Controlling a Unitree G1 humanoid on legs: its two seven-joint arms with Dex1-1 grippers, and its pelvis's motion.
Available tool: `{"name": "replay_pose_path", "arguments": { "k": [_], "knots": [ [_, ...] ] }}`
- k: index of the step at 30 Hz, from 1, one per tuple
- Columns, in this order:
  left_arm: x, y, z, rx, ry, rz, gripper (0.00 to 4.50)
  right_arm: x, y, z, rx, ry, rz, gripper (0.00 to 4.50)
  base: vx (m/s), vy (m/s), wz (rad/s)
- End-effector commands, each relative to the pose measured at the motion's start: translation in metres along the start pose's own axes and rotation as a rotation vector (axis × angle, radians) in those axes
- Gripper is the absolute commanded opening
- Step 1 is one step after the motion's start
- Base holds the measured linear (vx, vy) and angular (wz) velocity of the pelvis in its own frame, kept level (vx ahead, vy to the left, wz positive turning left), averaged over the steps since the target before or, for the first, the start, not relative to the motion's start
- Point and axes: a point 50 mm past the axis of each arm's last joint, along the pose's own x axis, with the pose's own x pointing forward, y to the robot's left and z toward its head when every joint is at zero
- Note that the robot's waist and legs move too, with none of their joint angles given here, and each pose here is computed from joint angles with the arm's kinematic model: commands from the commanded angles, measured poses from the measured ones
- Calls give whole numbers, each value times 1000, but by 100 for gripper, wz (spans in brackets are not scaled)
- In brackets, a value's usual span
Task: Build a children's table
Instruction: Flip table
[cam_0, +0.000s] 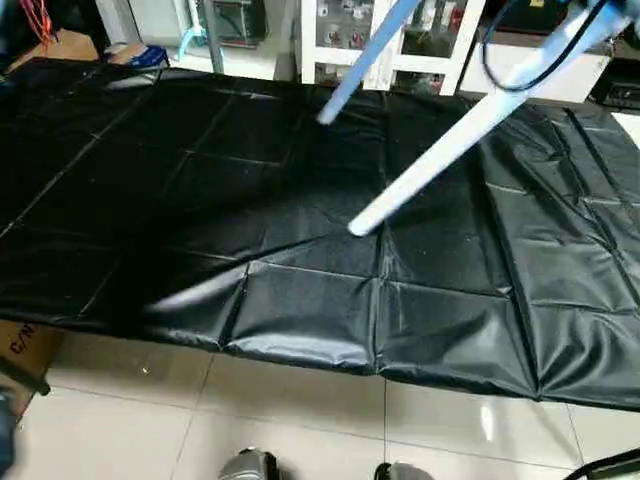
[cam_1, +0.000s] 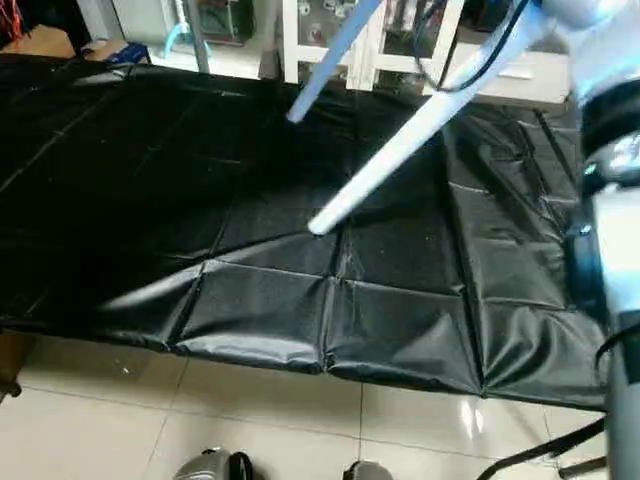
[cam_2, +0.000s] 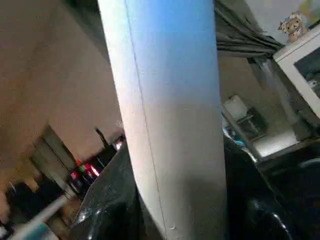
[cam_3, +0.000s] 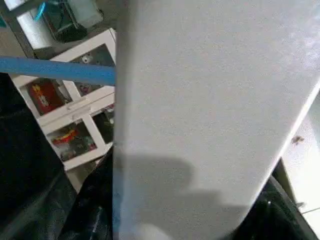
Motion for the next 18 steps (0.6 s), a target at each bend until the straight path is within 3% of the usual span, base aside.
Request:
{"name": "replay_pose_path", "arguments": {
  "k": [1, 2, 4, 7, 10, 11, 12, 18],
  "knots": [
    [-3, -41, 16, -25, -95, -147, 176, 7, 7, 37, -146, -142, 60, 168, 0, 0, 0],
    [-5, -53, 12, -86, -83, -156, 176, 7, 3, 40, -183, -137, 60, 168, 0, 0, 0],
    [-5, -57, 11, -97, -79, -159, 174, 7, 1, 41, -196, -136, 61, 168, 0, 0, 0],
    [-8, -78, 7, -174, -68, -185, 169, 7, -5, 48, -246, -135, 61, 166, 0, 0, 0],
    [-13, -107, 4, -264, -40, -235, 168, 7, -7, 54, -298, -124, 84, 165, 0, 0, 0],
    [-13, -107, 4, -264, -40, -235, 167, 7, -7, 54, -298, -124, 84, 164, 0, 0, 0],
    [-16, -121, 3, -334, -25, -251, 165, 9, -3, 56, -316, -125, 118, 163, 0, 0, 0],
    [-28, -160, -3, -439, 32, -303, 163, 13, 23, 58, -350, -132, 271, 162, 0, 0, 0]
  ]
}}
